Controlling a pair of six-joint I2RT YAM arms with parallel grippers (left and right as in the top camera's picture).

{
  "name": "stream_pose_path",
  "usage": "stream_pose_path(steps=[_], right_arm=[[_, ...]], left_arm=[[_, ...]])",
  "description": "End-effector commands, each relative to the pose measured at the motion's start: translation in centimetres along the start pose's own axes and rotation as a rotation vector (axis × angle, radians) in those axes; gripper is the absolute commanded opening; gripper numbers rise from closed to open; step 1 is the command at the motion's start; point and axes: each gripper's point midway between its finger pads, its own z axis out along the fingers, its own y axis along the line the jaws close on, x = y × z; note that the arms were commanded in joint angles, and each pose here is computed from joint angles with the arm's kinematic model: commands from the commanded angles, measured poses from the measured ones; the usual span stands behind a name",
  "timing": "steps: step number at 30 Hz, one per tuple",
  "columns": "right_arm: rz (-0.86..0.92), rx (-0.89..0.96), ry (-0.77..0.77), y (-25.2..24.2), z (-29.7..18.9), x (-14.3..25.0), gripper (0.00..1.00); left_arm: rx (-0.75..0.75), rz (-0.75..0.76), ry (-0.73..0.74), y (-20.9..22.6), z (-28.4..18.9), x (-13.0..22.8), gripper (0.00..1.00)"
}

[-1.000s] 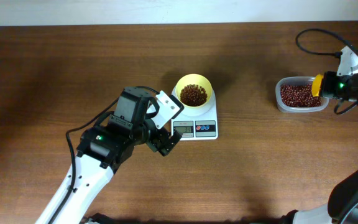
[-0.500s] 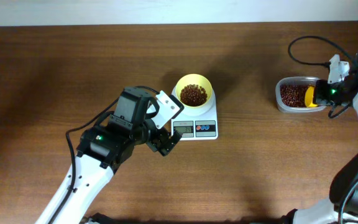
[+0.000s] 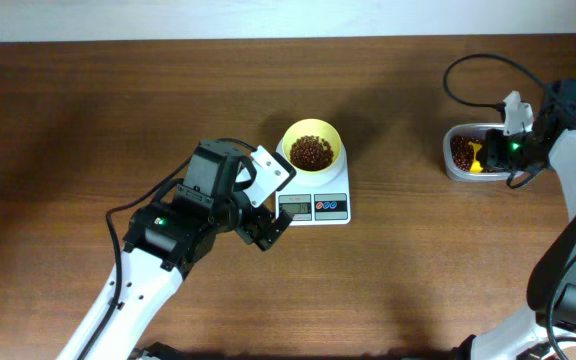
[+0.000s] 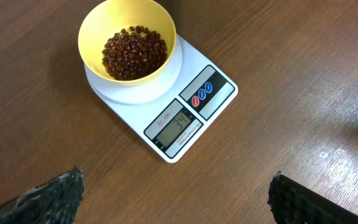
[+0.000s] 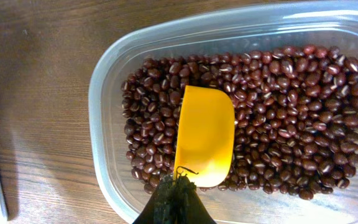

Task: Scoop item into bowl and weigh 50g on scale
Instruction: 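Scoop red beans from the tub with the right gripper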

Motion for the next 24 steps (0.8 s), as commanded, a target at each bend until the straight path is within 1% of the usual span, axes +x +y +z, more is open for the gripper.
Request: stream_pose_path(steps=[1,3,6,9,12,14,15,17,19,21,24], right_arm=[[0.080,-0.080,-0.013,-0.4,0.1,0.2,0.04],[0.121,-0.140,-0.043,-0.9,-0.6,0.0,0.04],[0.182,-0.293,-0.111,-0.9,-2.3,-0.7,0.04],[0.233,-0.315,-0.133,-2.3,-3.2,-0.4,0.04],[0.246,-0.325,-0.124,-2.3,-3.3,-0.2,0.04],[0.248,-0.390,-0.137,-1.3,-3.8,-0.4,0.04],[0.247,-0.452,-0.153,-0.4,-4.2,-0.8,0.04],[0.253,-0.493,-0.165,0.0,-4.6,-1.0,0.04],[0.294,-0.502,-0.165,-0.3,-4.9,-0.9,0.04],[0.318,-0.557,-0.178,-0.1,-5.7,-1.0,0.04],[0.427,-0.592,-0.163,-1.3,-6.8,0.1,0.04]], left_arm=[[0.008,-0.005,-0.012,-0.1,-0.2,-0.2,0.99],[0.008,-0.005,-0.012,-0.1,-0.2,-0.2,0.99],[0.008,-0.005,-0.012,-0.1,-0.2,-0.2,0.99],[0.008,-0.005,-0.012,-0.1,-0.2,-0.2,0.99],[0.008,-0.005,-0.012,-0.1,-0.2,-0.2,0.99],[0.008,-0.005,-0.012,-0.1,-0.2,-0.2,0.99],[0.008,-0.005,-0.012,-0.1,-0.2,-0.2,0.99],[0.008,-0.005,-0.012,-0.1,-0.2,-0.2,0.99],[0.008,-0.005,-0.012,-0.1,-0.2,-0.2,0.99],[0.008,-0.005,-0.012,-0.1,-0.2,-0.2,0.99],[0.008,-0.005,-0.012,-0.1,-0.2,-0.2,0.99]])
